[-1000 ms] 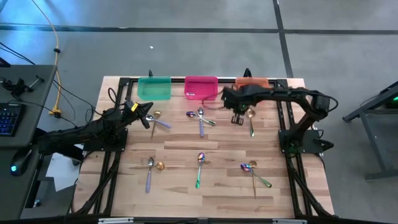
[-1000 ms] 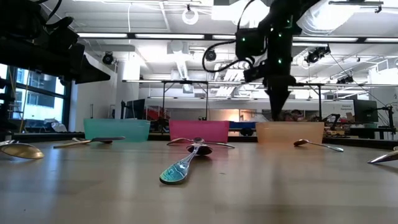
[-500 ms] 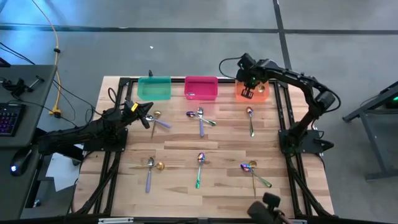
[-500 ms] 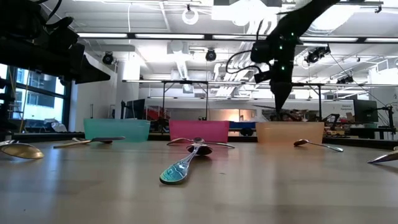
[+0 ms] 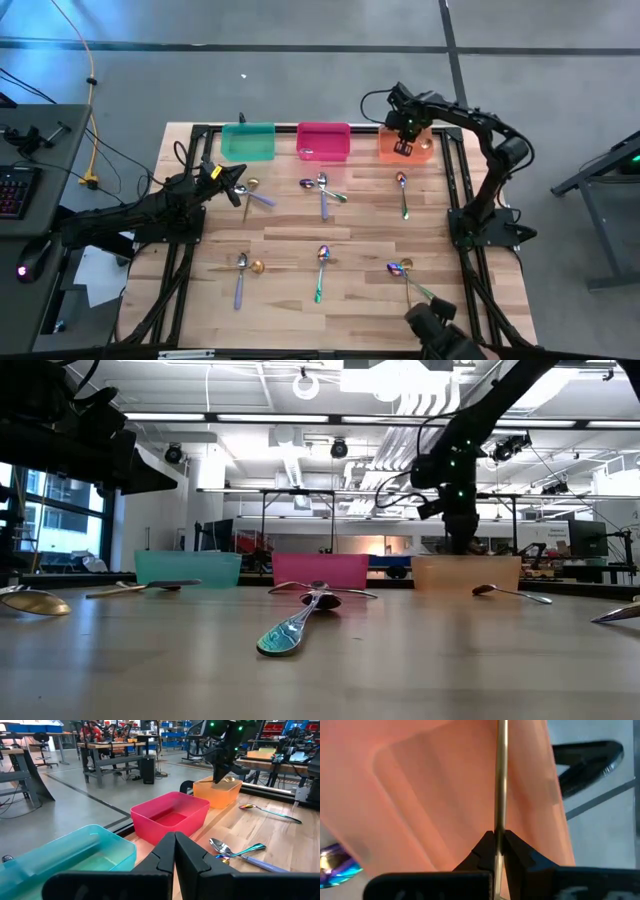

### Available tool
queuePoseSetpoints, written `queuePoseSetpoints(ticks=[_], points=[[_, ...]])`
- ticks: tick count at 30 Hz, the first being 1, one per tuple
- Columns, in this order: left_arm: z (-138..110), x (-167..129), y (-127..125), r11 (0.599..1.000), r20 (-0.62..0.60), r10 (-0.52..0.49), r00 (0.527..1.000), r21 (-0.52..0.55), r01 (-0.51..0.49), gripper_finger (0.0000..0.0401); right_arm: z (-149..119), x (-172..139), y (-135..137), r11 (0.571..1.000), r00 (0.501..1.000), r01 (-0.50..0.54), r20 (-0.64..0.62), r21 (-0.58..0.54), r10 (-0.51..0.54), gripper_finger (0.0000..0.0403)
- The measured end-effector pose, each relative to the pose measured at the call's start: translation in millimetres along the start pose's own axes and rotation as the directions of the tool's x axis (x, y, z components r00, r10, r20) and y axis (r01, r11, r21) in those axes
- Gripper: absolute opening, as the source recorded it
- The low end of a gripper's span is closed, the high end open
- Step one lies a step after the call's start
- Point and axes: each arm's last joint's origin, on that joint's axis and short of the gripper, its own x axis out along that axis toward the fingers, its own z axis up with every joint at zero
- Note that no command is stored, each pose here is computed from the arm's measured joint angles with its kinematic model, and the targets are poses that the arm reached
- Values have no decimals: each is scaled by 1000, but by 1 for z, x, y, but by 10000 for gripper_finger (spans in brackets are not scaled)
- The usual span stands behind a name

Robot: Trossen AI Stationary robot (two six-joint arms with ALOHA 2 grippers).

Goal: Sort silverware by color (type)
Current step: Put the gold spoon into the orange bin, then put the blue spoon into the green bin

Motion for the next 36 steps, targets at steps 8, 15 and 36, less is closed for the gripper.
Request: queuePoseSetpoints(ticks=[8,15,36], points=[[0,0,0,1000,0,0,1000,0,0,0,2,13,-3,999,999,-51,16,20,50,0],[0,0,0,1000,0,0,1000,0,0,0,5,31,-1,996,996,-92,-10,24,92,1],[0,0,0,1000,0,-2,1000,0,2,0,-2,-32,2,990,976,-114,195,86,96,76]])
